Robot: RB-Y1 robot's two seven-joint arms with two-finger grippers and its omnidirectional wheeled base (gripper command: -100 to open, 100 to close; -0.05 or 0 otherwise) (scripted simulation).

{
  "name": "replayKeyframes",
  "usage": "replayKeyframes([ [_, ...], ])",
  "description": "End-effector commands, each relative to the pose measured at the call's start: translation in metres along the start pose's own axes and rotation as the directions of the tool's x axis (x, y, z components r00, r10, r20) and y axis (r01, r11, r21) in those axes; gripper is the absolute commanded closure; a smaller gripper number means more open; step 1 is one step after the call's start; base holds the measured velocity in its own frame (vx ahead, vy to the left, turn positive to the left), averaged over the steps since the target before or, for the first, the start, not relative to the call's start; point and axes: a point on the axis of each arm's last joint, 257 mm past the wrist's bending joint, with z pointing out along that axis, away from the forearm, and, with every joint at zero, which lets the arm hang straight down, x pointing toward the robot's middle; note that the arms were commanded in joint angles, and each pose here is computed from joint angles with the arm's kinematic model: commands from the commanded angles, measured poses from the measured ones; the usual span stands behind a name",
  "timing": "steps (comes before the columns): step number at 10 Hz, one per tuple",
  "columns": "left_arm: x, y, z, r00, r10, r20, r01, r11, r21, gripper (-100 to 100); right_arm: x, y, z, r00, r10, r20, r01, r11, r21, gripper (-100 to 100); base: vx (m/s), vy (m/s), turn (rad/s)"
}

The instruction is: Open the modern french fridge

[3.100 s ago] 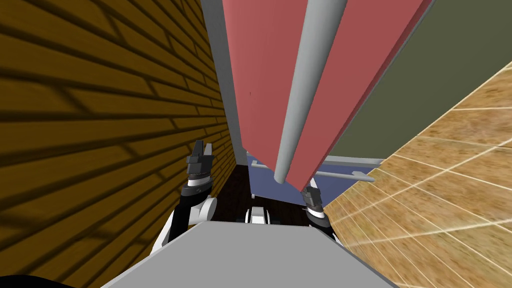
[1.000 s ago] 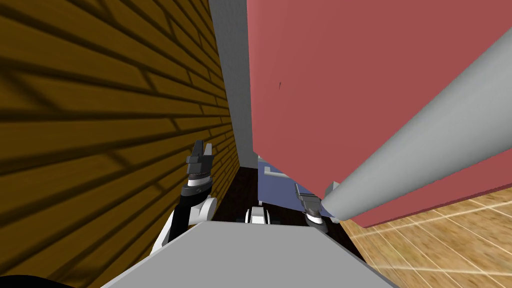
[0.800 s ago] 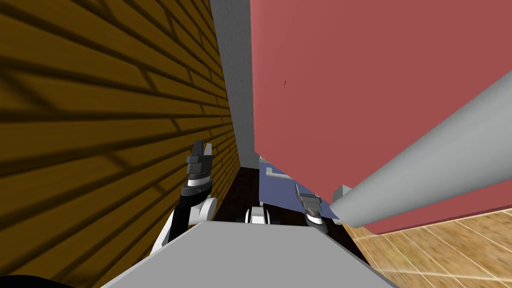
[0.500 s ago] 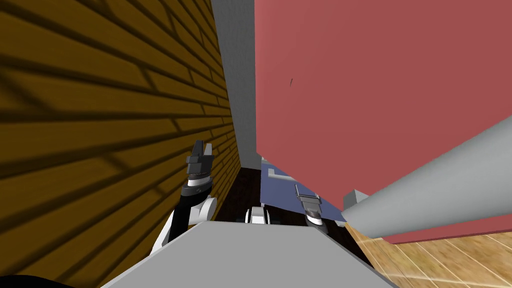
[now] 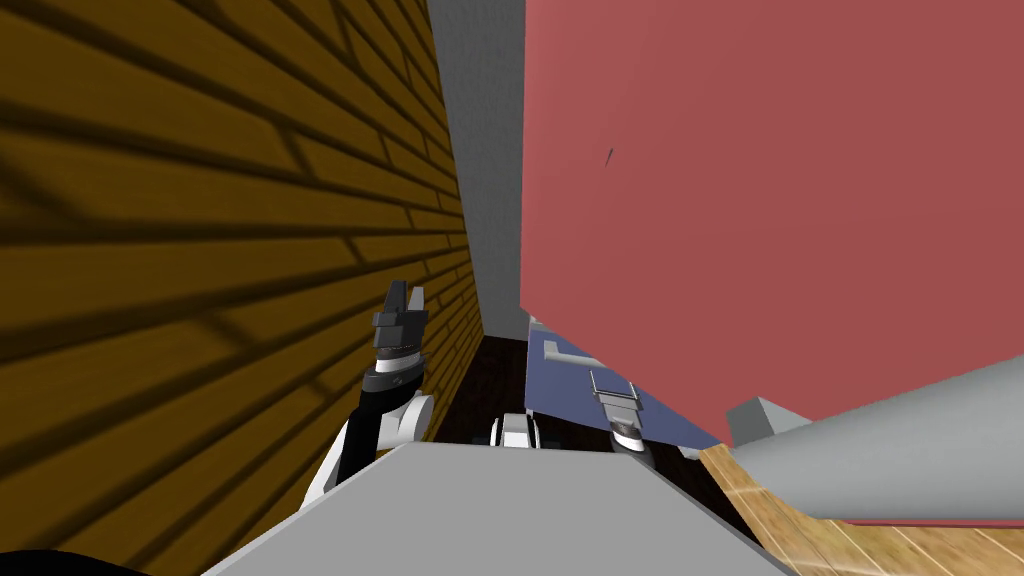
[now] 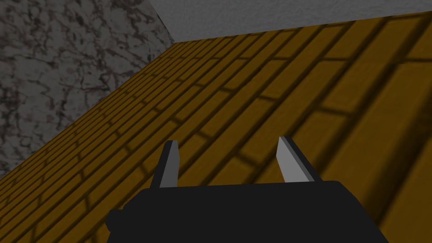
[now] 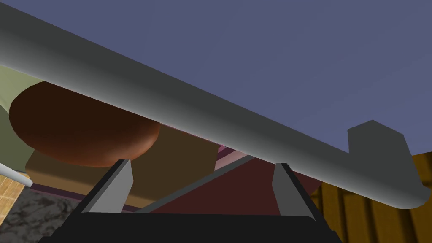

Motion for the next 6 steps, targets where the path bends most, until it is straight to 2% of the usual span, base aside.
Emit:
replayKeyframes([
  [1, 0.0, 0.0, 0.0, 1.0, 0.0, 0.0, 0.0, 1.0, 0.0, 0, 0.004, 0.001, -0.003, 0.998, -0.069, -0.01, 0.069, 0.998, -0.001, -100, 0.026, 0.033, -0.002],
  [2, 0.0, 0.0, 0.0, 1.0, 0.0, 0.0, 0.0, 1.0, 0.0, 0, 0.012, 0.001, -0.007, 0.994, -0.109, -0.031, 0.109, 0.994, -0.003, -100, 0.054, 0.066, 0.013],
  [6, 0.0, 0.0, 0.0, 1.0, 0.0, 0.0, 0.0, 1.0, 0.0, 0, 0.018, 0.002, -0.01, 0.976, -0.213, -0.051, 0.213, 0.977, -0.009, -100, 0.036, 0.061, 0.006],
])
